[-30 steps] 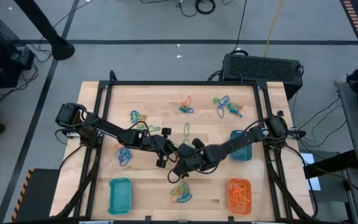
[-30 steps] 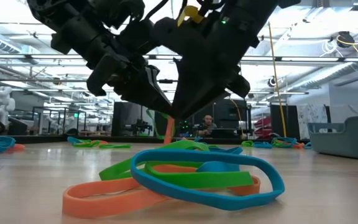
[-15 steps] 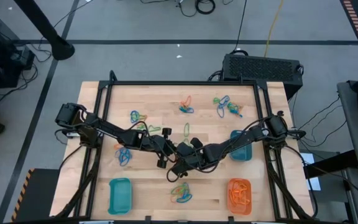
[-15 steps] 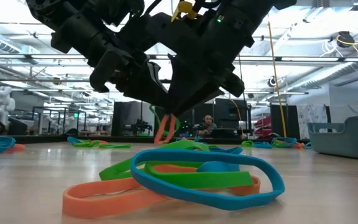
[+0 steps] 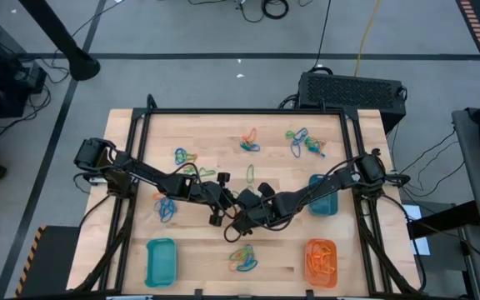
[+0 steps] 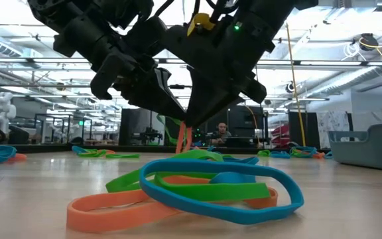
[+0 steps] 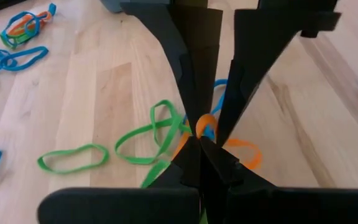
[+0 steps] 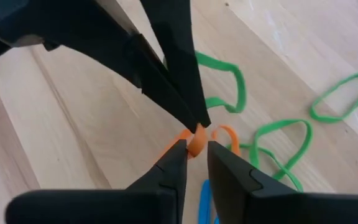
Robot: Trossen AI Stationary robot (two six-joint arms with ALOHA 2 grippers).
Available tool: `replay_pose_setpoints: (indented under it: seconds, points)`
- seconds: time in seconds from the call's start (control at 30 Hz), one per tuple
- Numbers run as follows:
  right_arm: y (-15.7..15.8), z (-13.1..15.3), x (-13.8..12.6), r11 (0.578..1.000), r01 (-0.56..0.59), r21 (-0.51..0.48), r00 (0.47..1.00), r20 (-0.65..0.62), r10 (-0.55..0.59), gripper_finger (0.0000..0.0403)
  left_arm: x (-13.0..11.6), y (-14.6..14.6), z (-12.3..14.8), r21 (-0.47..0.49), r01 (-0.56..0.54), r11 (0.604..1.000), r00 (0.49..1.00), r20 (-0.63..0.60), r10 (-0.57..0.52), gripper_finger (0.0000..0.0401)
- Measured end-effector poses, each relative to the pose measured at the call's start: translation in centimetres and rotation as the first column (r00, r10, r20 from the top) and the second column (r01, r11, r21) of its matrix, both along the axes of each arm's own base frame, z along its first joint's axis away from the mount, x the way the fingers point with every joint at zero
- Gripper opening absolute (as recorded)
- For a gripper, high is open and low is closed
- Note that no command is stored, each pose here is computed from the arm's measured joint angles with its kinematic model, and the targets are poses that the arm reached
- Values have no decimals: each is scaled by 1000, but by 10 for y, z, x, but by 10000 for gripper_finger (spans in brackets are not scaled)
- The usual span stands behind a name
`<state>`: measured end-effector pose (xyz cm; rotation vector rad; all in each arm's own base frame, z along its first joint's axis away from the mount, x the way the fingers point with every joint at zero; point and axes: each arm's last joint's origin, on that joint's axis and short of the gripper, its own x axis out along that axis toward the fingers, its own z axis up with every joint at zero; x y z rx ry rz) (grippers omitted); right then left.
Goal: Sort rubber bands into baskets
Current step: Put the orange rubber band into the orange bin
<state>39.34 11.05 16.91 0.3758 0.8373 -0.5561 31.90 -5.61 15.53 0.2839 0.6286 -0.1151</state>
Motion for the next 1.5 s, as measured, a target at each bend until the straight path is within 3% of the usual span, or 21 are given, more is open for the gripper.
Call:
replay_pose_setpoints:
  seconds: [0.23, 0.6, 0.97, 1.17, 1.33, 1.5]
  points:
    - [0, 0, 0, 999, -44, -21, 999, -21, 44, 5, 0, -1, 0, -11, 18, 1000, 1000, -1, -18, 0]
    - [6, -2, -4, 993, -121, 3, 990, -70, 121, 1, 0, 0, 0, 11, 31, 999, 999, -7, -31, 37]
    - [16, 3, -16, 987, -150, 49, 979, -130, 156, 0, 0, -1, 0, 10, 79, 997, 997, -3, -79, 159]
    - [28, 26, -36, 984, -152, 93, 975, -149, 165, 0, 0, 0, 0, 2, 79, 997, 997, -1, -79, 182]
    - [47, 47, -58, 962, -186, 201, 963, -158, 220, 0, -2, 1, 4, 6, 63, 998, 998, -5, -63, 182]
    - [78, 65, -86, 899, -219, 380, 940, -165, 299, 0, -14, 4, 25, 11, 59, 998, 998, -4, -59, 183]
